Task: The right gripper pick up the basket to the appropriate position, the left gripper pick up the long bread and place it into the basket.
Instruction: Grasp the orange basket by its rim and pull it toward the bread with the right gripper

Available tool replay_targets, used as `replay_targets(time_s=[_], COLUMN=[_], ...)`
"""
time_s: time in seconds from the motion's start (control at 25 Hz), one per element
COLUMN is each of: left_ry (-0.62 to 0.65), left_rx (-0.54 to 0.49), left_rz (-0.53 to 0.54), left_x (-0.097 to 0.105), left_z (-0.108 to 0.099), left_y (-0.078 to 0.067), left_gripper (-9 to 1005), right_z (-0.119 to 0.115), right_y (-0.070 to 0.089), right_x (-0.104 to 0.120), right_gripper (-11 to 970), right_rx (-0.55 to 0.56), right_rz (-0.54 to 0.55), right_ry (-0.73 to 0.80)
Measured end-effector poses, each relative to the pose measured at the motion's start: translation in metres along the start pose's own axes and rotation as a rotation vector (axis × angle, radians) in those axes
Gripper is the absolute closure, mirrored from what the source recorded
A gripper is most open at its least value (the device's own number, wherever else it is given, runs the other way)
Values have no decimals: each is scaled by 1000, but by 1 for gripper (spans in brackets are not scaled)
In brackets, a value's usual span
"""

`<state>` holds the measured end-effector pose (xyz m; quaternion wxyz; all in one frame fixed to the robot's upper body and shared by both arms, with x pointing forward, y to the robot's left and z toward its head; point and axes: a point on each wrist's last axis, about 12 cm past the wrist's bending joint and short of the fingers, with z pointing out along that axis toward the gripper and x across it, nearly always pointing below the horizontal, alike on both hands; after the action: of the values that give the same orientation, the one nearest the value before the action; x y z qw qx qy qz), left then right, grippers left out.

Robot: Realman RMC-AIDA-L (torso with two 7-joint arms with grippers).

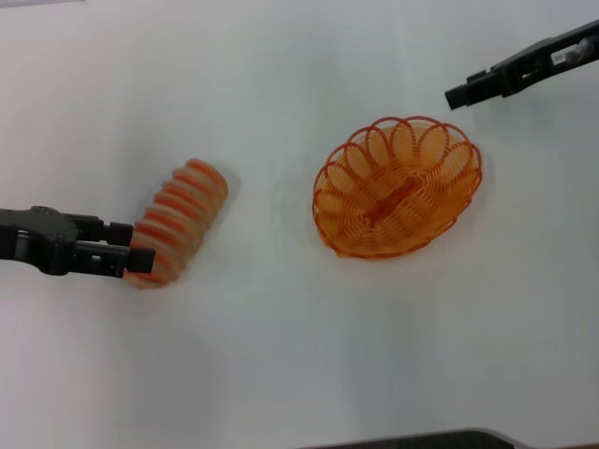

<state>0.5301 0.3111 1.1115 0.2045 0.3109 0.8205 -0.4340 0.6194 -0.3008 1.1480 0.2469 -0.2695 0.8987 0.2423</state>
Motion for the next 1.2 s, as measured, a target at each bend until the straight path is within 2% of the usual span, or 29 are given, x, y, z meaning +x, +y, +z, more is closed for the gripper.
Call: replay_targets(time_s=[0.32, 0.64, 0.92, 1.2], left_ry=[0, -8, -7, -12], left_rx=[5, 2, 2, 1], left_rz=[-2, -4, -12, -14], left_x=[1, 3, 5, 5], left_z=[4, 4, 7, 6], left_y=[-1, 0, 1, 1], left_gripper=[205, 205, 205, 205], right_z=[21, 40, 48, 44], right_y=[9, 11, 13, 9], right_x=[1, 8, 10, 13], right_gripper=[469, 480, 610, 760], right_rx=[24, 61, 57, 51], right_rz=[-24, -15, -15, 17], right_ry=[98, 163, 170, 148])
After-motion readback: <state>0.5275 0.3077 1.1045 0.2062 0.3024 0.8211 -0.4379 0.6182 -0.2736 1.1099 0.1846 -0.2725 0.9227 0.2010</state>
